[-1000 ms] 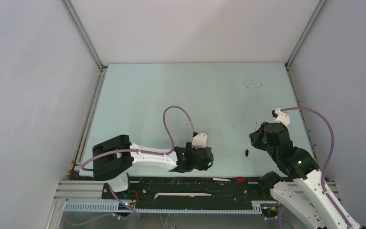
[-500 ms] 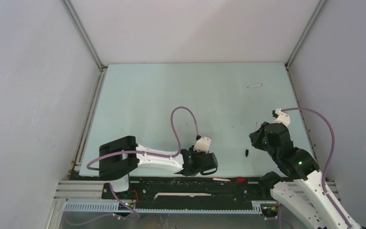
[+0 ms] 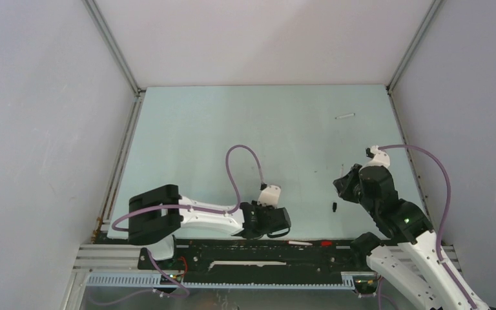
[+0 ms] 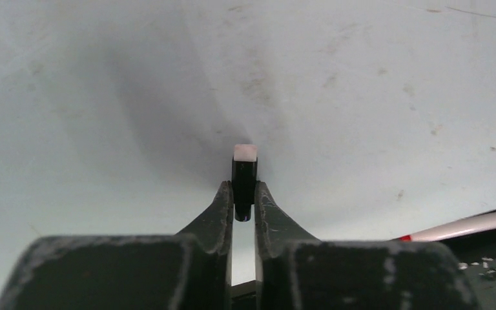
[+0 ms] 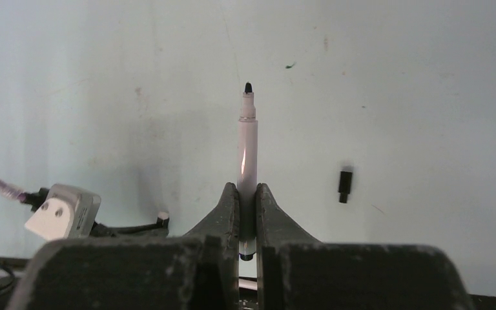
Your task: Insert the pens into the pen caps
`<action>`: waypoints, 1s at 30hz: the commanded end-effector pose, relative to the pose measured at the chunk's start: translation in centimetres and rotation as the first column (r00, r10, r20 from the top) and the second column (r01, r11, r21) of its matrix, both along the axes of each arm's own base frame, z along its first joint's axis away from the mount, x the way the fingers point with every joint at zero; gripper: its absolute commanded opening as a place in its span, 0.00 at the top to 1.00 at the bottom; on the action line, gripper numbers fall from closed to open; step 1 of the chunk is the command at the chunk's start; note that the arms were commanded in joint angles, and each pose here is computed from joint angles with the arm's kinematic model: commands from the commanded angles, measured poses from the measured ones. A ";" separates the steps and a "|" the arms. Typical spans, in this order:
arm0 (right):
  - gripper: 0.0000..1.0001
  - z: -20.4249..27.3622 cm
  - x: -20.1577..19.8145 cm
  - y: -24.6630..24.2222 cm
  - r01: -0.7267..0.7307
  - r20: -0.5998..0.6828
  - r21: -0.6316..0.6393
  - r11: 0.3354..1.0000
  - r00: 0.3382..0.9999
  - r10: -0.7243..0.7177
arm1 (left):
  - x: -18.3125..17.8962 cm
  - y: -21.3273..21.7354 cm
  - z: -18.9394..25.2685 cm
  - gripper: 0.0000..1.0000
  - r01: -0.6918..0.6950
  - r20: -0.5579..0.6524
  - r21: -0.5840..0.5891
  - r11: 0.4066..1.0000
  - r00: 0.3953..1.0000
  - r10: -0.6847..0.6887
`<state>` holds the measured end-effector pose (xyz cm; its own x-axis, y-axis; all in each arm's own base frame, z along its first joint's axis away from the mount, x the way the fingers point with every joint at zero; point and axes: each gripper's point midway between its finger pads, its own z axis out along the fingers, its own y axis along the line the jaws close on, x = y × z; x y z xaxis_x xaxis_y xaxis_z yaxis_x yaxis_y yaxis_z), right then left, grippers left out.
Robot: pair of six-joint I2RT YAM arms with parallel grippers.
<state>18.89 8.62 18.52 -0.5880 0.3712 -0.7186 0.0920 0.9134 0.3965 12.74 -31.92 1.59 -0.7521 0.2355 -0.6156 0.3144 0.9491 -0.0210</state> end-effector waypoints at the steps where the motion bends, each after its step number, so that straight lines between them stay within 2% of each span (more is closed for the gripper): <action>1: 1.00 1.9 0.7 2.7 -0.117 0.066 0.065 0.991 0.991 0.113 | 1.1 3.5 -0.1 0.83 -0.098 0.019 0.011 0.995 0.995 0.098; 6: 1.00 1.7 0.9 4.6 -0.189 0.060 0.066 0.980 0.981 0.186 | 1.1 5.2 -1.1 0.78 -0.131 -0.009 0.001 0.991 0.991 0.131; 8: 1.00 1.4 0.8 5.0 -0.203 0.051 0.053 0.978 0.978 0.201 | 1.1 5.2 -1.1 0.70 -0.124 -0.013 -0.006 0.992 0.992 0.123; 10: 1.00 1.1 0.7 5.3 -0.212 0.041 0.040 0.976 0.977 0.211 | 0.9 5.0 -1.0 0.63 -0.101 -0.022 -0.017 0.995 0.995 0.100; 16: 1.00 0.7 -0.1 5.6 -0.237 0.018 0.032 0.971 0.972 0.236 | 0.7 3.7 0.4 0.57 0.023 -0.018 -0.017 1.000 1.000 -0.023; 22: 1.00 0.4 -0.7 5.8 -0.255 0.005 0.030 0.967 0.967 0.255 | 1.2 3.6 1.1 0.59 0.073 -0.008 0.041 0.997 0.997 -0.072; 30: 1.00 0.1 -0.8 6.0 -0.272 -0.002 0.010 0.962 0.962 0.272 | 1.9 3.1 1.0 0.61 0.102 -0.002 0.054 0.993 0.995 -0.102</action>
<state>17.78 14.53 18.20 -0.6875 0.2171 -0.6929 -0.1405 0.8965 0.4203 13.56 -27.83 1.54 -0.7416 0.3261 -0.5863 0.3884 0.9213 0.0212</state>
